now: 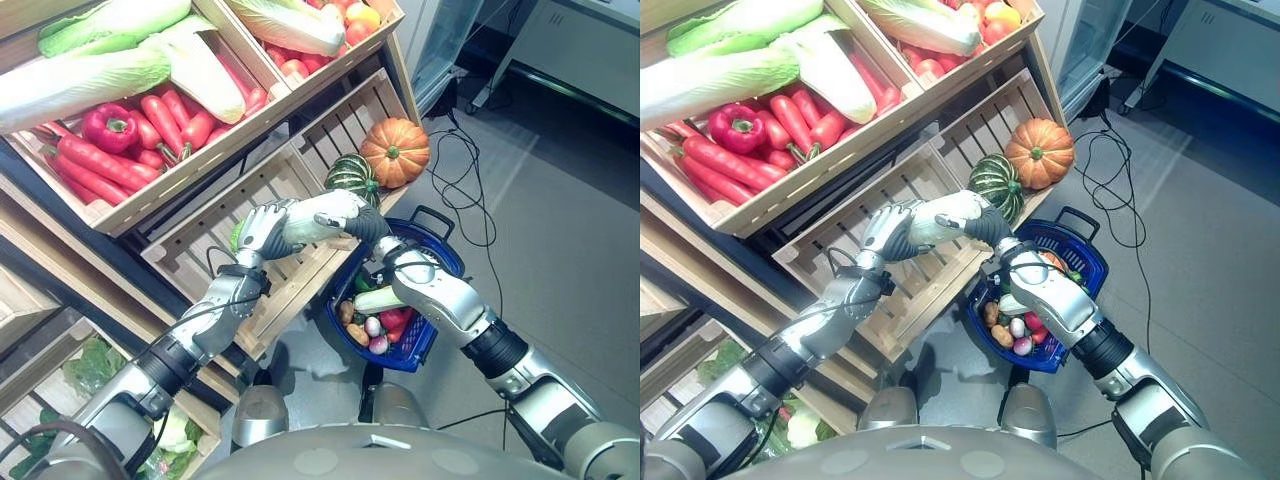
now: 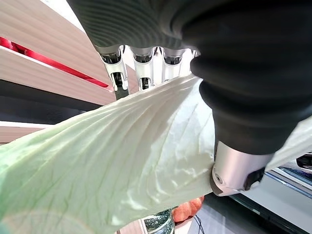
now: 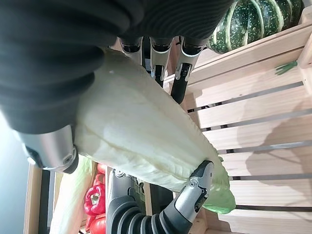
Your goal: Pick up fruits and vegetables into the basket
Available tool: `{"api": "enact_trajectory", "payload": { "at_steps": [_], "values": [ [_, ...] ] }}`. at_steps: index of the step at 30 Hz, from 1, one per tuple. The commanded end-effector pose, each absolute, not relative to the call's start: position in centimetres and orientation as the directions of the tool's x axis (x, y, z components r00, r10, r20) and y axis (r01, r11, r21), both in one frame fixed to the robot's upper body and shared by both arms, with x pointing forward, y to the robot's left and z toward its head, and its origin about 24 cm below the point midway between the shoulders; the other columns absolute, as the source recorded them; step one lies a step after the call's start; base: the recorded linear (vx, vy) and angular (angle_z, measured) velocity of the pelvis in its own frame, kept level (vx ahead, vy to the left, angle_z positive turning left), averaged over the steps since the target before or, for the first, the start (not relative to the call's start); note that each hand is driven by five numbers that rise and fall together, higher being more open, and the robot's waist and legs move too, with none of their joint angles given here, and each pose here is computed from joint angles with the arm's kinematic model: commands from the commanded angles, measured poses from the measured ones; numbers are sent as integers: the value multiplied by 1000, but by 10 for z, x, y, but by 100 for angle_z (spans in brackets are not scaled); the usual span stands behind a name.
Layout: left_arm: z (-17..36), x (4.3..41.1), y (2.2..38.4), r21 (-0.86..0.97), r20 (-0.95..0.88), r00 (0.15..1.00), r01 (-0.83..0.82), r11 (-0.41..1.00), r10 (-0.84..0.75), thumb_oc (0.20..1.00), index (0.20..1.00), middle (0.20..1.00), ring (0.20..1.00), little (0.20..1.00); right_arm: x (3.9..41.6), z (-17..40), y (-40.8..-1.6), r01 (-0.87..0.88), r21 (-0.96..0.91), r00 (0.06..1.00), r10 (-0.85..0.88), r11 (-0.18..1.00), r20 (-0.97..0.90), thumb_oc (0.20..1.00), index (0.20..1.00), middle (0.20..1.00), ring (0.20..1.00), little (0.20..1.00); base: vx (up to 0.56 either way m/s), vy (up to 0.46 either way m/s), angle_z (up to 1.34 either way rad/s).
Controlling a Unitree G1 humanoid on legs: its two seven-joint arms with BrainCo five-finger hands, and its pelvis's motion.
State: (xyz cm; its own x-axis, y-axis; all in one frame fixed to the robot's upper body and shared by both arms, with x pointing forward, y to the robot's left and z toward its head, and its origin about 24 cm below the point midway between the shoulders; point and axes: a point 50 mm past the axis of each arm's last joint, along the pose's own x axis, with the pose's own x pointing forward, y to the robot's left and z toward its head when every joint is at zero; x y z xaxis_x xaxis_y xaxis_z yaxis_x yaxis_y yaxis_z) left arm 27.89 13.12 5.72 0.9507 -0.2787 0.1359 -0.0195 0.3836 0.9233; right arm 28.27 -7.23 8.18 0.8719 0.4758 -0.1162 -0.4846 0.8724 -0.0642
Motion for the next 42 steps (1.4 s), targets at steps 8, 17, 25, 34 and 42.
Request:
{"api": "enact_trajectory", "payload": {
  "at_steps": [8, 17, 25, 34, 42],
  "values": [
    [78, 288, 86, 939, 149, 885, 13, 344, -441, 1000, 1000, 1000, 1000, 1000, 259, 104, -18, -732, 40, 681, 733, 680, -5, 200, 200, 200, 200, 200, 0, 0, 0],
    [19, 269, 153, 824, -146, 972, 221, 521, -183, 1000, 1000, 1000, 1000, 1000, 269, 116, -79, -557, 32, 830, 555, 830, 51, 200, 200, 200, 200, 200, 0, 0, 0],
    [-6, 239, 200, 785, -207, 978, 173, 594, -12, 1000, 1000, 1000, 1000, 1000, 265, 118, -144, -357, 0, 930, 355, 934, 92, 200, 200, 200, 200, 200, -6, -3, 1],
    [4, 211, 243, 717, -108, 987, -2, 697, 115, 1000, 1000, 1000, 1000, 1000, 243, 131, -221, -63, -78, 978, 77, 995, 195, 200, 200, 200, 200, 200, -43, -38, -3],
    [9, 190, 264, 651, -90, 987, -44, 758, 134, 1000, 1000, 1000, 1000, 1000, 221, 134, -267, 118, -114, 973, -92, 986, 214, 200, 200, 200, 200, 200, -68, -47, -1]
  ]
}}
